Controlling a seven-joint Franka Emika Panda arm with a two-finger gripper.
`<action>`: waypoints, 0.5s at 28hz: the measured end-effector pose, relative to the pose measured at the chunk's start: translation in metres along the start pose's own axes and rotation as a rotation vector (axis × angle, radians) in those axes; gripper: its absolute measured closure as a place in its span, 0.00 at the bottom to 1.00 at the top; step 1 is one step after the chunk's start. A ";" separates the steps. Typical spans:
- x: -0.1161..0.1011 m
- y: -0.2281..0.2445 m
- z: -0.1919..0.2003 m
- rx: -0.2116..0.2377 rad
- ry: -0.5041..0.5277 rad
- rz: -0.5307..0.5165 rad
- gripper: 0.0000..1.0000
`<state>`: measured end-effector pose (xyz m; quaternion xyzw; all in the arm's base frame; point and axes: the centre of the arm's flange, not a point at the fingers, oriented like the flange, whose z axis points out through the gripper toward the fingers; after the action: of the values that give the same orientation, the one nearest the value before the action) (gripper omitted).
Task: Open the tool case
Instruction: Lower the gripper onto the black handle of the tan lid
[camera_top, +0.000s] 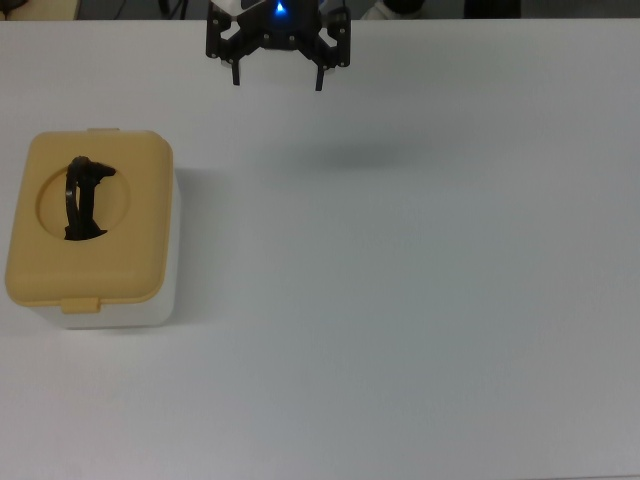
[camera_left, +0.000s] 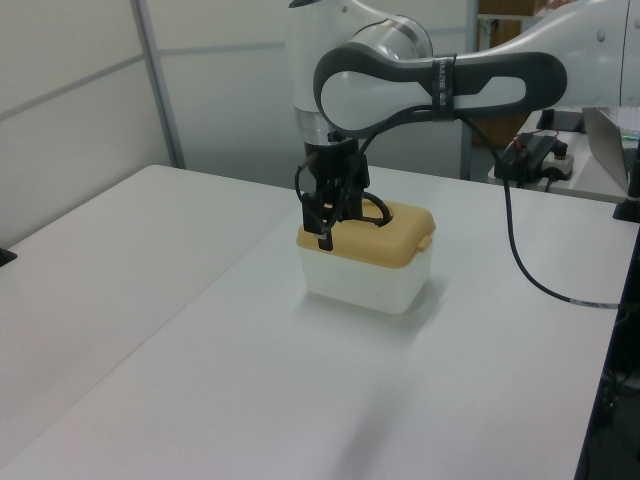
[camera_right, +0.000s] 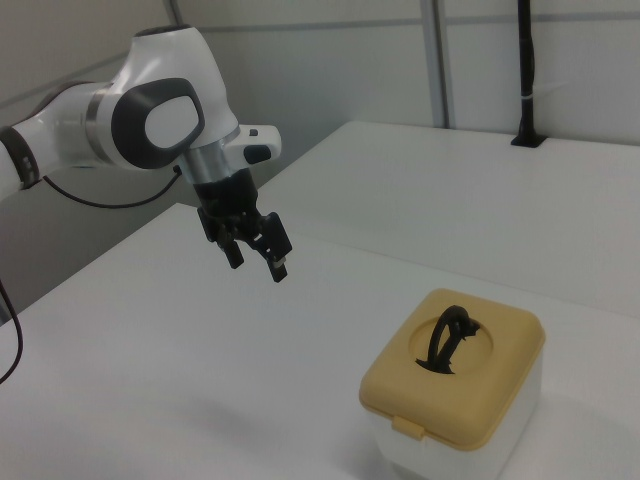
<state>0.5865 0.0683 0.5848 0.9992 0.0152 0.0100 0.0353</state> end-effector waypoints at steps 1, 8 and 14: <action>0.000 0.000 0.000 0.000 0.000 -0.002 0.00; 0.002 0.034 0.000 -0.002 0.001 -0.069 0.00; 0.004 0.094 0.002 -0.005 0.018 -0.049 0.00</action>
<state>0.5939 -0.0257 0.5894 0.9983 0.0399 0.0181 0.0381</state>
